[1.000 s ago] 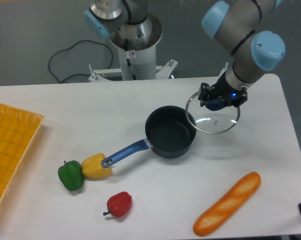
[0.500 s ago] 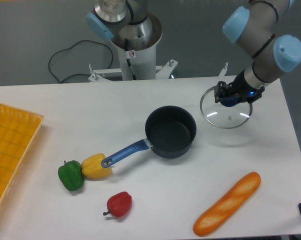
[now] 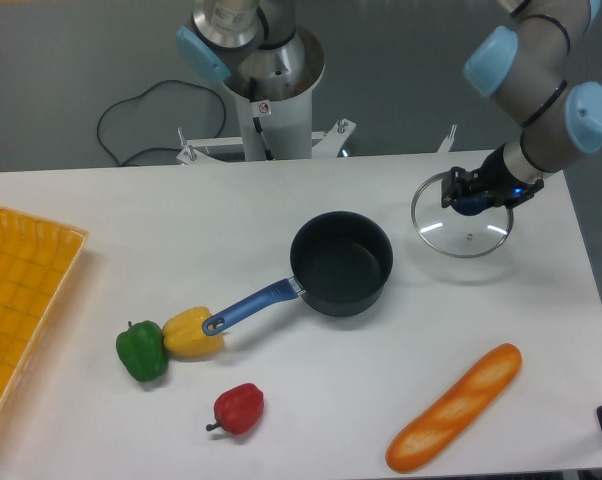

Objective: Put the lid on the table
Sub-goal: 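Lower the held glass lid flat onto the table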

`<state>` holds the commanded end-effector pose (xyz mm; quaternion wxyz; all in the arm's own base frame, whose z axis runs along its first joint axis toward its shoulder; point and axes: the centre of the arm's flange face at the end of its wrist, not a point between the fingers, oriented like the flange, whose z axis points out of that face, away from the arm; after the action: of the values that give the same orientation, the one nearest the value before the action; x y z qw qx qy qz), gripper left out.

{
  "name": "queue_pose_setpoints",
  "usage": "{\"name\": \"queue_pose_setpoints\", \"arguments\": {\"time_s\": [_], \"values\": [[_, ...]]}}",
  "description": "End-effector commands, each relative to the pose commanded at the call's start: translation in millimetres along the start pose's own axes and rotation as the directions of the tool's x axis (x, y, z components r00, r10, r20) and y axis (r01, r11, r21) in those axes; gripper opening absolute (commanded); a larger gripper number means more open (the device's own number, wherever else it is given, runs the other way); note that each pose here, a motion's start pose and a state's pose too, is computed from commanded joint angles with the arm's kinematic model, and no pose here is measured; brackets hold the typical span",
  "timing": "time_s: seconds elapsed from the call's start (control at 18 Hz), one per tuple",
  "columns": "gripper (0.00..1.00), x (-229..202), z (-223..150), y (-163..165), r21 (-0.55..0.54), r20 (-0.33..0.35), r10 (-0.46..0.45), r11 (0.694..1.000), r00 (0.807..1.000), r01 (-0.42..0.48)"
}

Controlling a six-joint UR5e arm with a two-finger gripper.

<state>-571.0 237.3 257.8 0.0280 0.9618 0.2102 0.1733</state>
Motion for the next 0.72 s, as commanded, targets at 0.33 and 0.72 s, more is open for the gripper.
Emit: {"name": "queue_pose_setpoints", "arguments": {"time_s": [0.33,0.72], "values": [[0.55,-12,18,-7,0.000,-0.014,-0.001,1.000,1.000,0.001],[0.55,-18,27,-12,0.004,-0.010,-0.001,1.000,1.000,0.001]]}}
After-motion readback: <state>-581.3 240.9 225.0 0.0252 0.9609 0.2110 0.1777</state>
